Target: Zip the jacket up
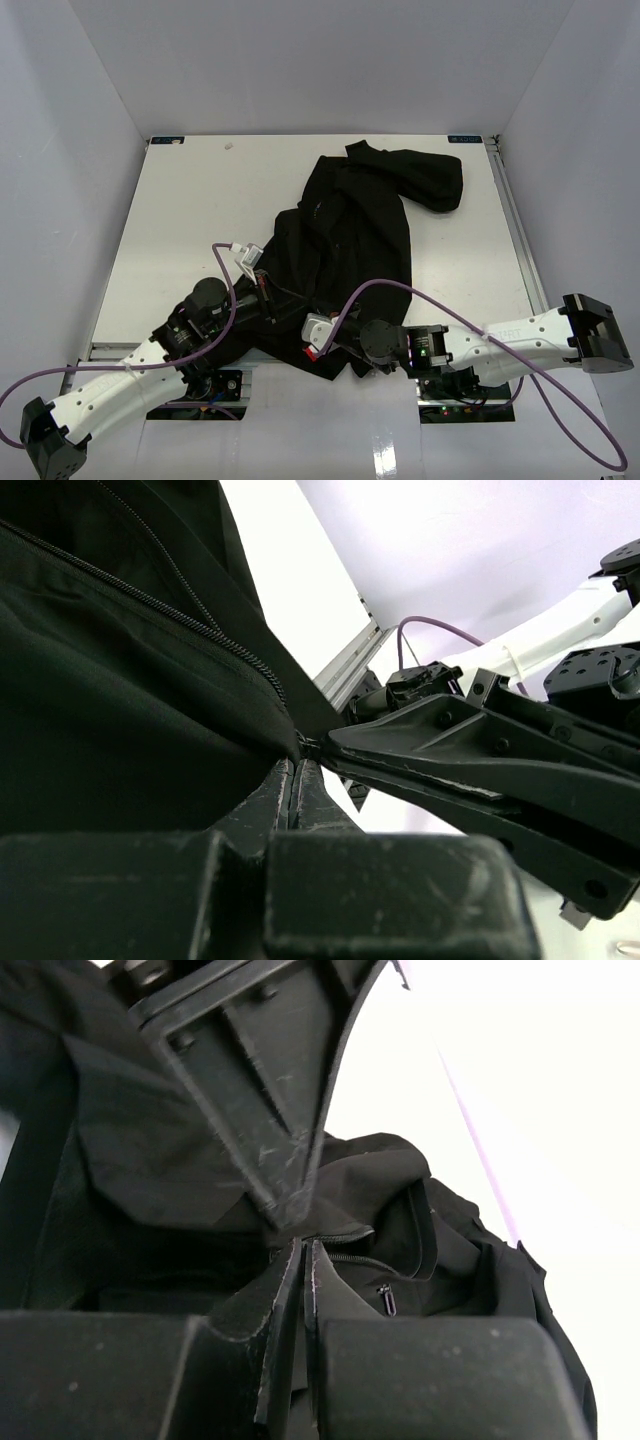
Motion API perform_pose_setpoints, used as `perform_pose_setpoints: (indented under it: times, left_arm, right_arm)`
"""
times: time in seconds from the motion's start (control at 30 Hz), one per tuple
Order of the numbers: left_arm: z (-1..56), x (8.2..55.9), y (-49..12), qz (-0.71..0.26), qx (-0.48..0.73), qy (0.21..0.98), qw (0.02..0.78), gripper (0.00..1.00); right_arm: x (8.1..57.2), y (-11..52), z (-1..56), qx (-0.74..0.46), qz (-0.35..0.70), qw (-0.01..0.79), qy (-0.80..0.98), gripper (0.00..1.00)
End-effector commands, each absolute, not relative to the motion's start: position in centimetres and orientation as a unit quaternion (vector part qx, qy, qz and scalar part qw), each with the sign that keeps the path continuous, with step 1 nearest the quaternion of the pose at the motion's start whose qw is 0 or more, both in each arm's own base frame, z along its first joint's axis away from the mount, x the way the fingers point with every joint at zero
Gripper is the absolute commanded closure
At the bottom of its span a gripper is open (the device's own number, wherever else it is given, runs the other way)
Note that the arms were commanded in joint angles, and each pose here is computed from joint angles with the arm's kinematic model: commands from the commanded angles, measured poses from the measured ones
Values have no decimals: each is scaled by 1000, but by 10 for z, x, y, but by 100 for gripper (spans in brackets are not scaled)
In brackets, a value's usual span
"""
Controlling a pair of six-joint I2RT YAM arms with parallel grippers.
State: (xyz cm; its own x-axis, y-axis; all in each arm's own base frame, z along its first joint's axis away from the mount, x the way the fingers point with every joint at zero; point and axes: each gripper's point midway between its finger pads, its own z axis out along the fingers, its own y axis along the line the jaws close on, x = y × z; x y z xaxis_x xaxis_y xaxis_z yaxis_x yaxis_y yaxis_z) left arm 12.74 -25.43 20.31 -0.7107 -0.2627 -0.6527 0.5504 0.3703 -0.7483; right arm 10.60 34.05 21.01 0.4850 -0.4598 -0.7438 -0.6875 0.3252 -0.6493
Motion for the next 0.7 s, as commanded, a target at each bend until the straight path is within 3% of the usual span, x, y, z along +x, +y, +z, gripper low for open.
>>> perform_pose_setpoints:
  times: [0.0,0.47,0.67]
  left_arm:
    - [227,114,-258,-580,131,716,365,100]
    - [239,104,-256,-593,152,703,362,100]
    - [230,105,-252,-582,145,711,367,100]
  right_arm:
    - [131,341,258,-492,119,698,506,92]
    - [184,325,271,-445,155,707,527,92]
    - [234,323,285,-406,138,716,551,92]
